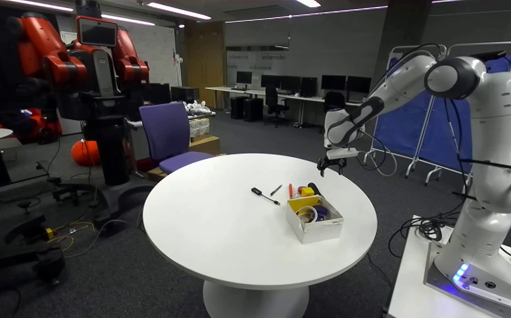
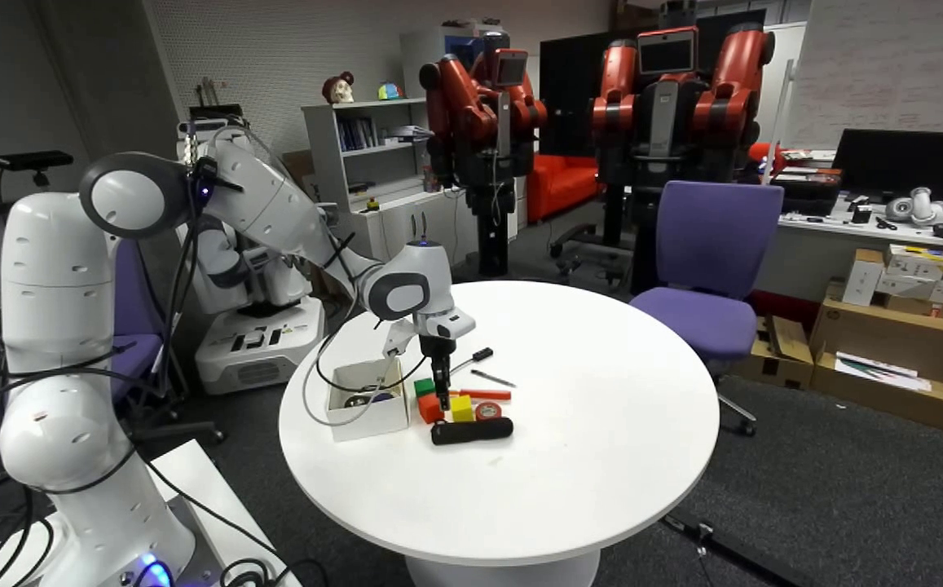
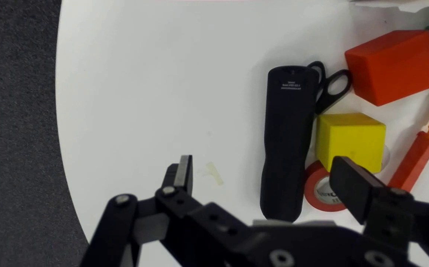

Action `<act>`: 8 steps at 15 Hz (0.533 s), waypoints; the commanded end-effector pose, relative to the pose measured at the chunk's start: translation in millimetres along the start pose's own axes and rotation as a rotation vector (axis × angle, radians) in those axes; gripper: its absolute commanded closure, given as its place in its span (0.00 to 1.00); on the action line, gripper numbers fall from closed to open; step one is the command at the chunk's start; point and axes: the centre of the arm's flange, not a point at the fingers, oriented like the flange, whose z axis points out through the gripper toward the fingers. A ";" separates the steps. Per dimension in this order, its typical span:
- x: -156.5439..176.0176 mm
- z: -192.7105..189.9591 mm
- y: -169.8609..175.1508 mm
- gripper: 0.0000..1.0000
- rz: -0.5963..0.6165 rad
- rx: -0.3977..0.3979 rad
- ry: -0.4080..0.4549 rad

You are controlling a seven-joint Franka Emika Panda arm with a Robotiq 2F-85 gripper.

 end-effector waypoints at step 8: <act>5.4 -2.3 -18.9 0.00 -0.008 0.071 0.063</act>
